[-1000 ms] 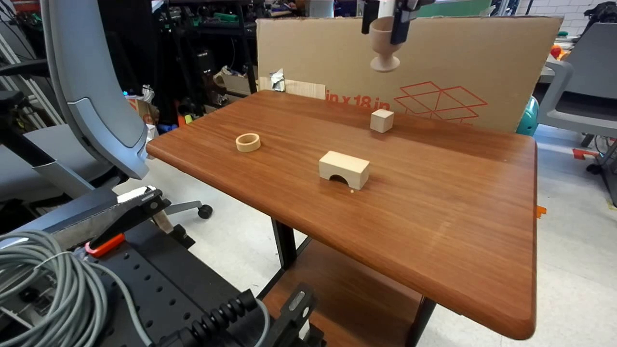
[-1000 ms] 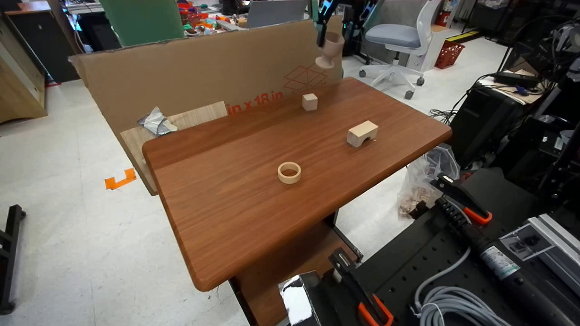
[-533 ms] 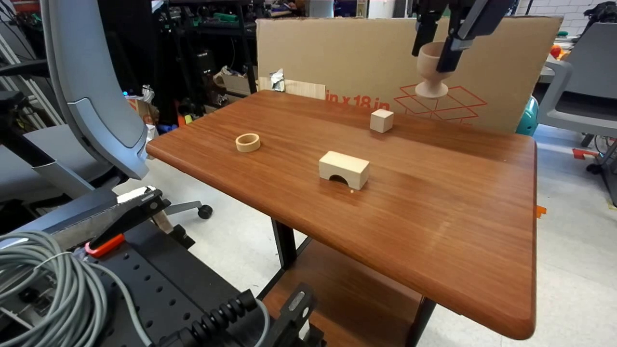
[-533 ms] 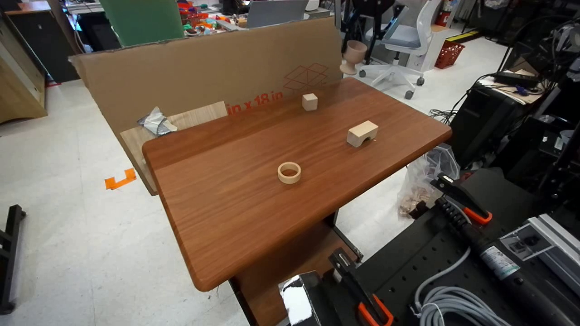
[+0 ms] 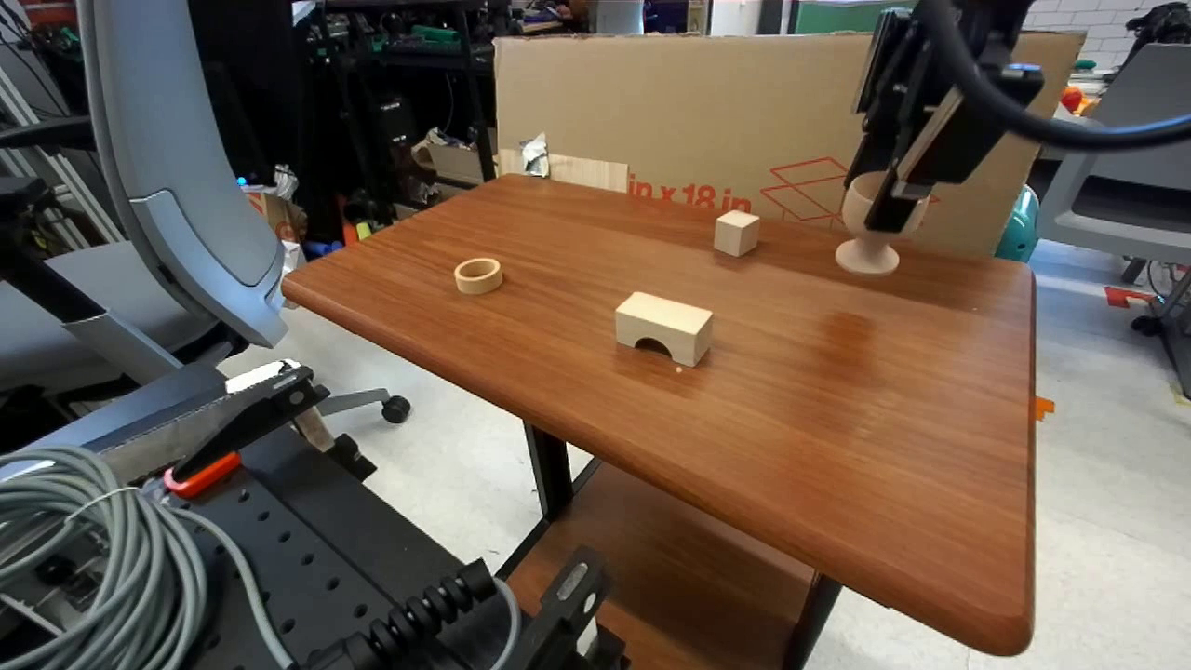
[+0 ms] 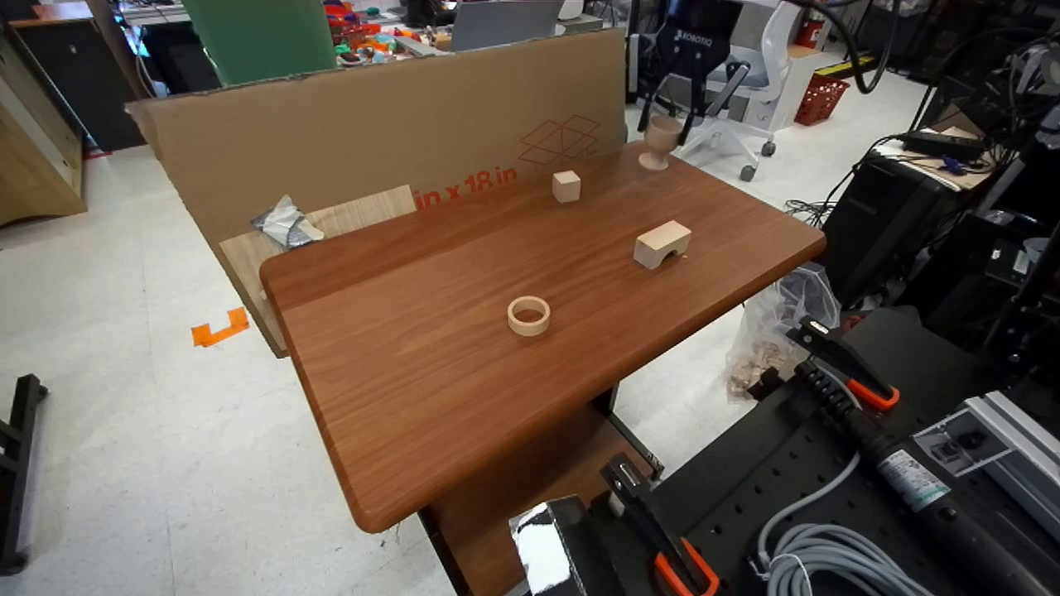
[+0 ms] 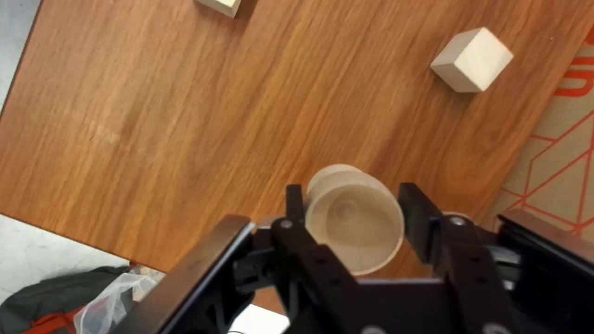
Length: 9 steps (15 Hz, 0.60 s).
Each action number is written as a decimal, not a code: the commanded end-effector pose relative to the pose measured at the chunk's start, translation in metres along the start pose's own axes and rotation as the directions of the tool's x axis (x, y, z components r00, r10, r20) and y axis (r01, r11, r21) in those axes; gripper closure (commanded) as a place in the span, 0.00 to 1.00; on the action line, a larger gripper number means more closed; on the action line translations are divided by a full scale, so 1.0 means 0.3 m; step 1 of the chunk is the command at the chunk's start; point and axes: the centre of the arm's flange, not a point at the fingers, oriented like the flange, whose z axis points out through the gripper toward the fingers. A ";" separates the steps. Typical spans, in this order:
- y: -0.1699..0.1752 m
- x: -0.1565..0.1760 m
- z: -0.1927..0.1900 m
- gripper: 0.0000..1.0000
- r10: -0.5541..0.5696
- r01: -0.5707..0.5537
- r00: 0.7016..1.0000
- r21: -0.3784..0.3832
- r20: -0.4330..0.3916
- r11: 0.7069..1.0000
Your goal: Move the cup to the right
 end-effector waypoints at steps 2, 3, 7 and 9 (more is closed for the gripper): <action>-0.028 0.111 0.093 0.72 0.223 -0.222 0.975 -0.012 0.027 0.975; -0.028 0.123 0.107 0.72 0.253 -0.253 0.967 -0.017 0.027 0.967; -0.034 0.129 0.103 0.22 0.309 -0.308 0.949 -0.028 0.062 0.951; -0.040 0.107 0.087 0.14 0.294 -0.294 0.954 -0.011 0.063 0.956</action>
